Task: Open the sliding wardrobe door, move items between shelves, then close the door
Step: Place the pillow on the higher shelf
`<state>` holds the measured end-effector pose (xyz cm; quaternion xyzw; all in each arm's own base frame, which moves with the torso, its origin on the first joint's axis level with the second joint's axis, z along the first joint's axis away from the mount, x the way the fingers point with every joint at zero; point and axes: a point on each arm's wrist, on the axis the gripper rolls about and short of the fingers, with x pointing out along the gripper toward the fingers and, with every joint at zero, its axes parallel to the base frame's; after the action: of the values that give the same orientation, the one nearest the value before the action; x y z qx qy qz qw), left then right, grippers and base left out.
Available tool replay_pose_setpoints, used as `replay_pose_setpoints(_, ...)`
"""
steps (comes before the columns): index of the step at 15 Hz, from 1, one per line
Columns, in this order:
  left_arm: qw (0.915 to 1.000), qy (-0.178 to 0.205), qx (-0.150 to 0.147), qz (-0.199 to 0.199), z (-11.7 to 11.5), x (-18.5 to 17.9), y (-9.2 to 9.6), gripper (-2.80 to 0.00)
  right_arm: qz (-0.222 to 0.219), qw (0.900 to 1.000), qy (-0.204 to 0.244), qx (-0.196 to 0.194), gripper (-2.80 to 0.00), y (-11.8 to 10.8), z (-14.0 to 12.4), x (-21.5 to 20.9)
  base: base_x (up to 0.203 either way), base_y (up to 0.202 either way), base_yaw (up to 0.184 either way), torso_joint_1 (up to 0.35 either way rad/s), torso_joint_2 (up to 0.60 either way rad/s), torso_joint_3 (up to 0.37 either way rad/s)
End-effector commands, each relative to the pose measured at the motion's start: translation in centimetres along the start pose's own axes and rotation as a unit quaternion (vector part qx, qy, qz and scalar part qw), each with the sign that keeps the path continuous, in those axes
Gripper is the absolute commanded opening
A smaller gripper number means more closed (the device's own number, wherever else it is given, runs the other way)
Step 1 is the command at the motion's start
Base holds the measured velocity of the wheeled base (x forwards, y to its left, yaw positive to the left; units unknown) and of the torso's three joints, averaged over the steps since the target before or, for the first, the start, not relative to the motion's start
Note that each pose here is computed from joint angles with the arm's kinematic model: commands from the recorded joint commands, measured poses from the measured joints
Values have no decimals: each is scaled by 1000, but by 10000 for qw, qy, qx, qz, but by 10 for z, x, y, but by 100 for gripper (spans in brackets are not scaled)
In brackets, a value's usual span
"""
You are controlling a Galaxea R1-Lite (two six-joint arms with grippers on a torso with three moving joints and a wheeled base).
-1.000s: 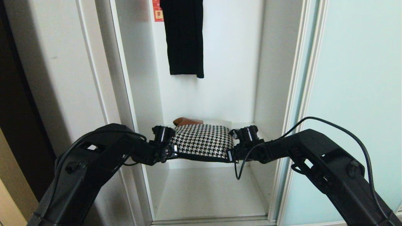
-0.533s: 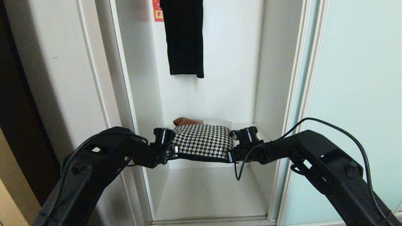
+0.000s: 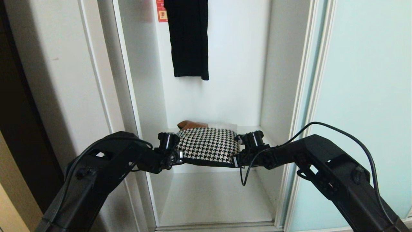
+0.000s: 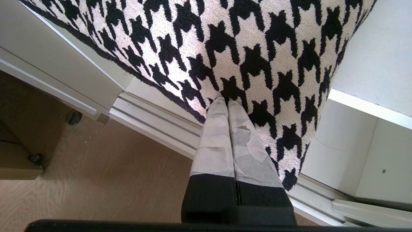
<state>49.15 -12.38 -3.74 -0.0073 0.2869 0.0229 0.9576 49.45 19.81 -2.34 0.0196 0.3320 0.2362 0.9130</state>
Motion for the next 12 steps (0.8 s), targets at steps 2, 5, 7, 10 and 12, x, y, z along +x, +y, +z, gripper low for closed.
replay_pose_setpoints(2,10000,-1,4,12,-1,1,0,-280,8,10000,0,3,-280,0,-1,1,52,0,-4,-1,1,3)
replay_pose_setpoints(5,10000,12,35,16,-3,2,-1,-280,8,10000,0,3,-280,0,-1,1,190,0,1,1,3,1)
replay_pose_setpoints(7,9999,33,136,20,-5,1,-1,-280,8,10000,0,3,-280,0,-1,1,191,0,-1,1,4,5)
replay_pose_setpoints(10,9998,-160,145,-24,-6,0,-2,-280,16,10000,-7,-6,-280,0,-1,1,105,0,2,1,2,0)
replay_pose_setpoints(12,9994,-277,198,-51,-8,-1,-2,-280,17,10000,-14,-3,-280,0,0,1,0,0,0,0,0,0)
